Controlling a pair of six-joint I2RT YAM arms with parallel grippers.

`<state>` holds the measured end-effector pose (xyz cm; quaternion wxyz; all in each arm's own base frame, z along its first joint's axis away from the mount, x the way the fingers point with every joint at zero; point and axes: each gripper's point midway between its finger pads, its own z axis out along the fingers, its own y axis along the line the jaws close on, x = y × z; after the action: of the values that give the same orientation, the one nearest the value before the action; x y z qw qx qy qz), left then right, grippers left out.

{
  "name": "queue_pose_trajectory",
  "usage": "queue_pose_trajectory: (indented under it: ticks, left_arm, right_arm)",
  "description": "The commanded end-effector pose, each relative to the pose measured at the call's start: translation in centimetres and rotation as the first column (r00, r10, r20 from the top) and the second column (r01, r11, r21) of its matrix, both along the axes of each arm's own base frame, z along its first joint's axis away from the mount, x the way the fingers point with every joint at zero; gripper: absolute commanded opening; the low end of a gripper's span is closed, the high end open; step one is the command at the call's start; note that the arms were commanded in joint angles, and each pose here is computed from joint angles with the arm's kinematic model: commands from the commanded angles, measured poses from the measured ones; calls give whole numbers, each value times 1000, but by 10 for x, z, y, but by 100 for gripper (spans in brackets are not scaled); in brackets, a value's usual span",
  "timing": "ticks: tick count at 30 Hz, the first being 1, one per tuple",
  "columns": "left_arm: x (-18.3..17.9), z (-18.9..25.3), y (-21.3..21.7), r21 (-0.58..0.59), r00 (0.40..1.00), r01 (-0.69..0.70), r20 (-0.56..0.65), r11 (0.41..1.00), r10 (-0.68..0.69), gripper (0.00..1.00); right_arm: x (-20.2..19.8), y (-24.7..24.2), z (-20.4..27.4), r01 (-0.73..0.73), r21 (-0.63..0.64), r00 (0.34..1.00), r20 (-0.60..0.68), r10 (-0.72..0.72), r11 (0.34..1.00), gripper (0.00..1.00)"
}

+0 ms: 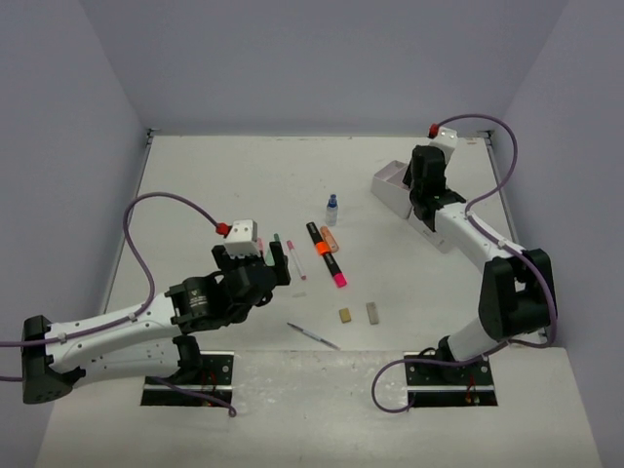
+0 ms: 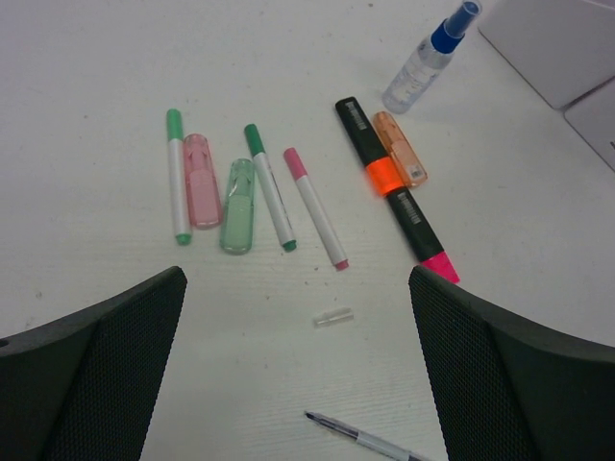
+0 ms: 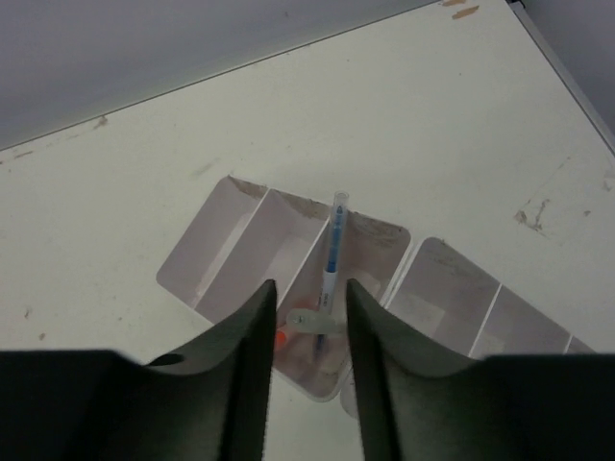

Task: Sort the stationery into containers
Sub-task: Place the pen in the storage box, then pick up the pen from the corner of the board.

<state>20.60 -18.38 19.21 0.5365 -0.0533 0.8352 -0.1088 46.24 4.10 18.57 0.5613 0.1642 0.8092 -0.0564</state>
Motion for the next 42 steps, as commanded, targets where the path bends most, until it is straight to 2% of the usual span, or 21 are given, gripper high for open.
queue_pose_trajectory:
  ticks: [1,3,7,10,11,12,13,14,15,17,19,20,23,26,30,38,42]
  left_arm:
    - [2,-16,2,-28,999,-4,-37,1000,3,100]
    - [1,-23,1,-25,998,-1,-59,1000,0,100]
    - [0,-24,4,-30,998,-12,-69,999,10,100]
    - [-2,-18,17,-8,995,-55,-83,998,55,100]
    - [-3,-15,24,-4,993,-83,-87,997,82,100]
    - [-1,-7,33,-32,986,-151,-75,988,149,100]
    - [-3,3,46,-39,976,-208,-68,977,205,100]
    - [-4,11,56,-41,969,-242,-61,970,239,100]
    - [-5,20,64,-45,965,-261,-50,964,259,100]
    - [-9,44,80,-62,960,-279,-22,958,278,100]
    - [-11,62,88,-85,962,-271,1,959,272,100]
    - [-14,71,96,-109,964,-261,21,959,264,100]
    - [-19,90,109,-178,966,-240,58,954,254,100]
    - [-20,97,111,-169,973,-194,91,966,212,100]
    - [-21,94,111,-168,976,-176,96,970,194,100]
    - [-20,79,101,-134,983,-160,72,978,170,100]
    - [-21,80,103,-151,982,-159,77,976,172,100]
  right_arm:
    - [-6,2,29,0,59,996,85,-5,998,46]
    - [-14,2,46,-11,70,994,111,3,997,51]
    - [-42,12,92,-83,71,983,169,70,994,52]
    - [-72,56,108,-319,61,941,135,309,946,50]
    - [-84,78,108,-435,57,897,119,427,898,50]
    - [-101,101,105,-567,29,822,85,563,823,50]
    - [-130,141,89,-725,40,688,11,725,688,50]
    - [-151,160,70,-782,40,619,-74,782,622,50]
    - [-168,179,52,-810,9,579,-150,802,586,53]
    - [-214,226,24,-884,-29,456,-262,850,466,56]
    - [-245,249,-11,-908,-31,400,-364,841,419,59]
    - [-259,254,-27,-913,3,372,-399,838,407,60]
    - [-307,273,-68,-950,91,219,-488,845,299,64]
    - [-339,276,-100,-958,105,158,-584,796,267,64]
    - [-362,279,-129,-962,102,121,-667,736,252,61]
    - [-367,277,-148,-951,99,135,-714,686,291,55]
    - [-371,276,-159,-951,118,114,-727,677,287,48]
